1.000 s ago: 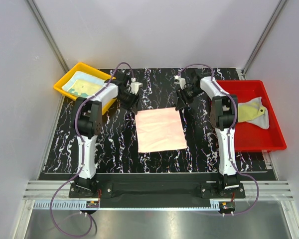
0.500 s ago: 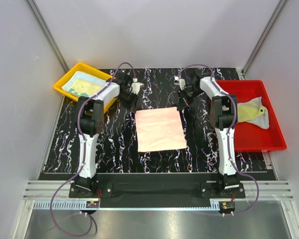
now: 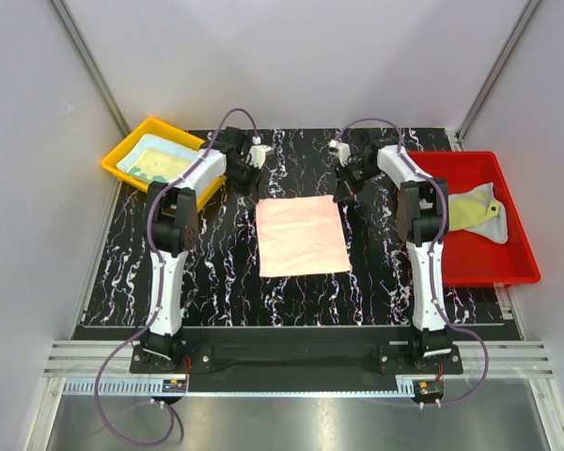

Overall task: Fold and stack the towels
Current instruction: Fold the towel

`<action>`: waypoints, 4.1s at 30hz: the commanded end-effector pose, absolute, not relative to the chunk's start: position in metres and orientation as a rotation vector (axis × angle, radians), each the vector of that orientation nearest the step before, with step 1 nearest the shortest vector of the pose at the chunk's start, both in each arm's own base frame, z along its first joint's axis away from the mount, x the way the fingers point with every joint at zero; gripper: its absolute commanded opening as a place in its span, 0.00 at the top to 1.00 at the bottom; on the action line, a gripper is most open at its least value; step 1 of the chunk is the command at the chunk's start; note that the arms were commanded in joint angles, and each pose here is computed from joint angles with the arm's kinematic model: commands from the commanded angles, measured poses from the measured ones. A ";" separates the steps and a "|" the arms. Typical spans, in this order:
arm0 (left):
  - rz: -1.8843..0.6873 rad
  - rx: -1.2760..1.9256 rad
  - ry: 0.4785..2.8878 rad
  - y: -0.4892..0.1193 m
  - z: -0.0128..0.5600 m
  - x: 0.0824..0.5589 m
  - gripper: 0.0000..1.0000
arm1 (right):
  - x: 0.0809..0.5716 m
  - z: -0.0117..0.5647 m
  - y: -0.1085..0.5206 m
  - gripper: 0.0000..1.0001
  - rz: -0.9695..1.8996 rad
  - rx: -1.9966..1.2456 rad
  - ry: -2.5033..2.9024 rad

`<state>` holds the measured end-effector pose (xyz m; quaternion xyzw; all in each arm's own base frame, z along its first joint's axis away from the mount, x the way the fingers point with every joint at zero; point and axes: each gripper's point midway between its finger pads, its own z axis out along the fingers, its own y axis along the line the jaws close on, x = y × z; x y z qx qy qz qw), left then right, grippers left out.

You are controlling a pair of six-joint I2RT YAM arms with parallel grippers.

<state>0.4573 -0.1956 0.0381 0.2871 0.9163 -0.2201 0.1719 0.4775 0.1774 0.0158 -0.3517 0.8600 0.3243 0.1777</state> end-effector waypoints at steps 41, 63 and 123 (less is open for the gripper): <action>-0.449 0.891 2.281 -0.212 0.166 0.399 1.00 | 0.447 0.142 0.151 1.00 0.509 -0.977 2.029; -0.501 0.929 2.387 -0.223 0.119 0.315 1.00 | 0.347 0.096 0.160 1.00 0.640 -0.850 2.180; -0.784 0.489 2.590 -0.265 0.035 0.263 0.61 | 0.301 0.005 0.147 1.00 0.730 -0.112 2.947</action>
